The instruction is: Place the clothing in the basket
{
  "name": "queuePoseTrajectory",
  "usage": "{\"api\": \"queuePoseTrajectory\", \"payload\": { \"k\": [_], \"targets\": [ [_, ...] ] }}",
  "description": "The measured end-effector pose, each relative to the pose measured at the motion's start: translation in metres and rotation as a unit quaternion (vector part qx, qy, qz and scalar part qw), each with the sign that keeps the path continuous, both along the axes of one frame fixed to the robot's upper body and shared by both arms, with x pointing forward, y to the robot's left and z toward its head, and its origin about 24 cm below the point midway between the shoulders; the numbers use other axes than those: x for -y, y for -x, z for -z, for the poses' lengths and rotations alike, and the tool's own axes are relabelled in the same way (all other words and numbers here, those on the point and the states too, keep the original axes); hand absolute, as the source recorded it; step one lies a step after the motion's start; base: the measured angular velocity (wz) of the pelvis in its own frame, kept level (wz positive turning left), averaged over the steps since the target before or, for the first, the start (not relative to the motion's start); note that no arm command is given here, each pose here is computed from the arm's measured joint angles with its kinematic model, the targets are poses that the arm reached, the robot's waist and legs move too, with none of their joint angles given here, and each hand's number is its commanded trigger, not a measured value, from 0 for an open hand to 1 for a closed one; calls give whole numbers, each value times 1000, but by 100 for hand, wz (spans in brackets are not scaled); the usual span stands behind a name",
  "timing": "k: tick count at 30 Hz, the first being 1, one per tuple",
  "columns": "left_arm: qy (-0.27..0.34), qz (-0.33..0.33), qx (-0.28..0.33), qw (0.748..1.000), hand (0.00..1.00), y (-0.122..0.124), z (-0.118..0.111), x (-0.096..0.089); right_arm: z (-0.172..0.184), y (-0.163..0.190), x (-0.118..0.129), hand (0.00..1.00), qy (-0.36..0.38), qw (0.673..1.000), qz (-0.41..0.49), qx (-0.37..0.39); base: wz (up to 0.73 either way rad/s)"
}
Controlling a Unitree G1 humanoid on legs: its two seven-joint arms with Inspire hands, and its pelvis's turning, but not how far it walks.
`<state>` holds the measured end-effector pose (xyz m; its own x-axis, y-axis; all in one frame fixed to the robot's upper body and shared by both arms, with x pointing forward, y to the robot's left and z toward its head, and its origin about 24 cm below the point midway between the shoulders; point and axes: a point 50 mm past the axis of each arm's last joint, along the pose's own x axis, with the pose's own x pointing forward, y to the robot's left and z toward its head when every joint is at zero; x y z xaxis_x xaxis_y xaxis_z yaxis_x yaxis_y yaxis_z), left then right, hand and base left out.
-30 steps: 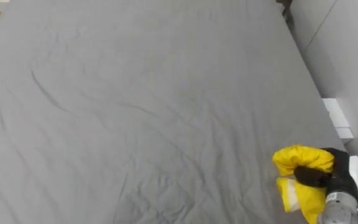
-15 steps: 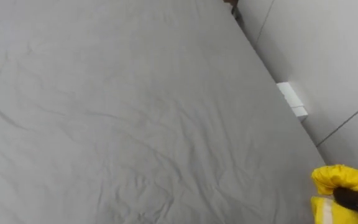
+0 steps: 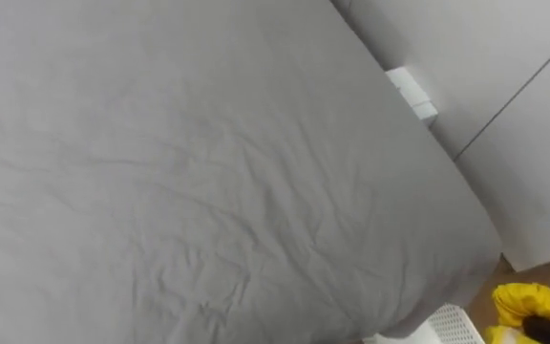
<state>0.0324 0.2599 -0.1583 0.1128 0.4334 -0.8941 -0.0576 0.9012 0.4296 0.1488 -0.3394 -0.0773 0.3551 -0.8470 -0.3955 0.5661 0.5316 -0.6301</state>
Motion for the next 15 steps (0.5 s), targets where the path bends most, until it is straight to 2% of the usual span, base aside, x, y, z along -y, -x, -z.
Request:
{"api": "queuePoseTrajectory", "payload": {
  "k": [5,15],
  "targets": [
    [4,26,9,1000,0,-32,0,3,-10,-27,9,100,3,999,29,18,-9],
    [6,34,48,998,0,-67,-3,12,-26,-55,12,100,6,997,57,58,0]
  ]
}}
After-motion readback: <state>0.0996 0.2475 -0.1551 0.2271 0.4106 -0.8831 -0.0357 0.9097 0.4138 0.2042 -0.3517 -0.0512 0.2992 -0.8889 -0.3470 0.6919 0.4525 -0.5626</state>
